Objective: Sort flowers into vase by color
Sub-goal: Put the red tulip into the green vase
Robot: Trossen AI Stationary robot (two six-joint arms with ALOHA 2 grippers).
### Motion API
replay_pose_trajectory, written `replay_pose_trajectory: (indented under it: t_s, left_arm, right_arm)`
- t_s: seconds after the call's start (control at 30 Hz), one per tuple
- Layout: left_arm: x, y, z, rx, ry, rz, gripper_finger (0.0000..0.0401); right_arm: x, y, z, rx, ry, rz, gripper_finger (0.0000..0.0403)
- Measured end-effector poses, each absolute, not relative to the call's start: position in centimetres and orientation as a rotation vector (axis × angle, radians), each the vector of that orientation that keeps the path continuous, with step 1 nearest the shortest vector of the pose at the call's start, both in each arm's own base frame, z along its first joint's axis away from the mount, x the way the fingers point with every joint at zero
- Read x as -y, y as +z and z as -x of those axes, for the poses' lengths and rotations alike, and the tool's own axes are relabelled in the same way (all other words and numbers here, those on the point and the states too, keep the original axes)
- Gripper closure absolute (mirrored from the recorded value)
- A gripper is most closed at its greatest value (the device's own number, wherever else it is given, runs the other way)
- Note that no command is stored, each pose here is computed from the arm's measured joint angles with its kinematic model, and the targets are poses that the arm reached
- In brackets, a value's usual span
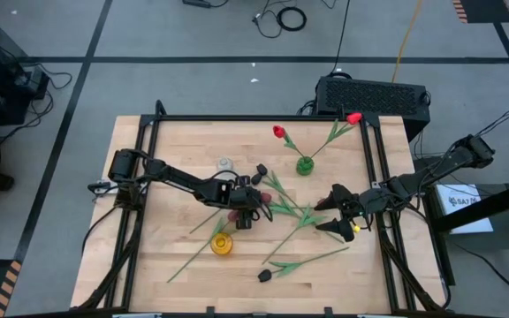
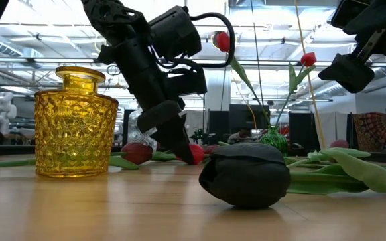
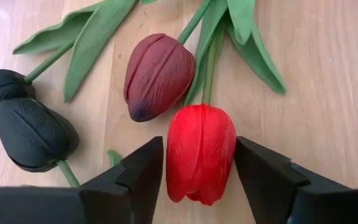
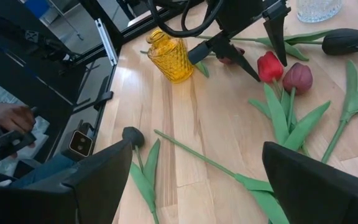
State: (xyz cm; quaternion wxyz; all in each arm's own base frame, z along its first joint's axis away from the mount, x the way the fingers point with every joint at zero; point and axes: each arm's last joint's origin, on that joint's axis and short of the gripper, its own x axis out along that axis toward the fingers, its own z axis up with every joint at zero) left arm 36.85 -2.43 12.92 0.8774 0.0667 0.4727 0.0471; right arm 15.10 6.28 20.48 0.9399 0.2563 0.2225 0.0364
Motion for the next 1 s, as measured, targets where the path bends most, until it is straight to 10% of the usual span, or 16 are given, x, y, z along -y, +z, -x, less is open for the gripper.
replay_pose_trajectory:
  t_s: [0.5,1.0]
  left_arm:
    - [3.2,13.9,-36.0,-1.024,0.079,-0.127,0.0272]
    - [3.7,25.9,-31.3,-0.960,0.124,-0.117,0.0272]
  right_arm:
    - [-6.3,20.5,-15.1,-0.454,0.075,-0.518,0.0051]
    - [-6.2,20.6,-15.1,-0.436,0.059,-0.501,0.0051]
